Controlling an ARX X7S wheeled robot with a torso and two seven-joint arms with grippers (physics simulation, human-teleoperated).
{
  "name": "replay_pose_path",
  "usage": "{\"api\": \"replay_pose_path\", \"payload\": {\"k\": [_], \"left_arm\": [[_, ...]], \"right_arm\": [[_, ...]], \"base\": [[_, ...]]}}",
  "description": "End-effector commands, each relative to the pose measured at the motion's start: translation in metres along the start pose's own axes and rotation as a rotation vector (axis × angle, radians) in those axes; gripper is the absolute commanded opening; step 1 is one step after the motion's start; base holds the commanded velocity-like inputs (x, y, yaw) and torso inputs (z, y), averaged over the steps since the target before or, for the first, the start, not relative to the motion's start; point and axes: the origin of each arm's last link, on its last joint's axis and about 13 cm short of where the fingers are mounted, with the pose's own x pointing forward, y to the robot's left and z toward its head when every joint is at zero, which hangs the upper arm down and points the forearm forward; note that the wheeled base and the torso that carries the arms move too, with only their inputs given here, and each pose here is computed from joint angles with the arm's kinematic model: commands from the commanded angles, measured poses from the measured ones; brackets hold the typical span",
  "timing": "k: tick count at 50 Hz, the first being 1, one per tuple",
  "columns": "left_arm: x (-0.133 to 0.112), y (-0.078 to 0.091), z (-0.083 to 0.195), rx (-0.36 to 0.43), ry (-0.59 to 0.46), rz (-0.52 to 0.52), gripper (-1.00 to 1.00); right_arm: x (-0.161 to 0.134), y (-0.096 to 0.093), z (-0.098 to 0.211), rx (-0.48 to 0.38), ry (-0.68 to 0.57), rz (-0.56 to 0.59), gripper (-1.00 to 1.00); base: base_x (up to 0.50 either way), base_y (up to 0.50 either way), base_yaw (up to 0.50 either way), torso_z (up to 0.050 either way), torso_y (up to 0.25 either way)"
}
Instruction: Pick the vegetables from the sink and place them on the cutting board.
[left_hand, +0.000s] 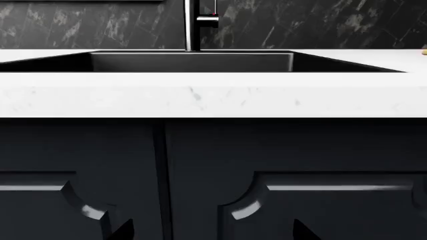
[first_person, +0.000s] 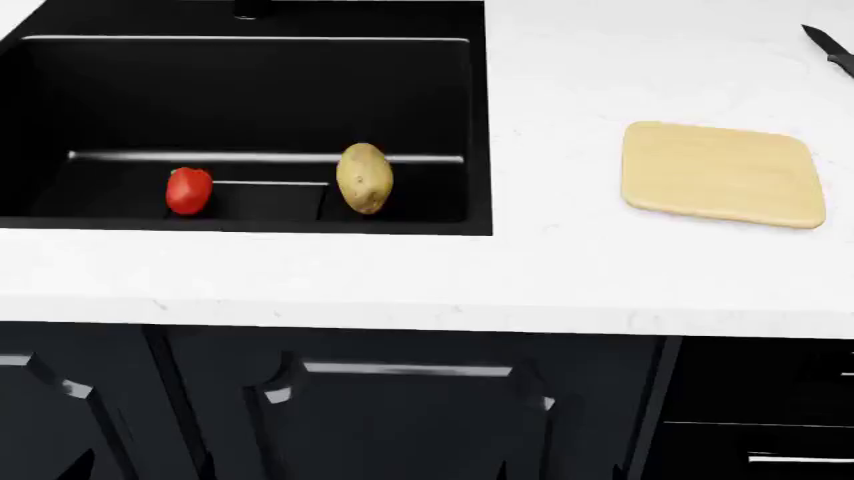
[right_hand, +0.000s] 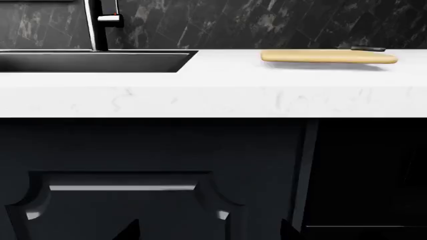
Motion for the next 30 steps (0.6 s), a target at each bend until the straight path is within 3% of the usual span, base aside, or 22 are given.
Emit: {"api": "replay_pose_path", "payload": {"k": [1,17,30], "left_arm": [[0.0003,-0.0002,0.0003,0.000,0.000,-0.001,1.00],[0.0013,-0.0010,0.0005,0.006,0.003,0.002,1.00],[-0.0011,0.0016,0.0009,0.004,0.008,-0.004,1.00]], "right_arm": [[-0.0005,0.0003,-0.0006,-0.001,0.001,0.002,1.00],[-0.0010,0.0015,-0.0008,-0.022,0.009,0.025,1.00],[-0.0016,0.0009,-0.0011,-0.011,0.011,0.015,1.00]], "base": [[0.00,0.00,0.00,0.000,0.000],[0.00,0.01,0.00,0.000,0.000],[0.07,0.50,0.00,0.000,0.000]]}}
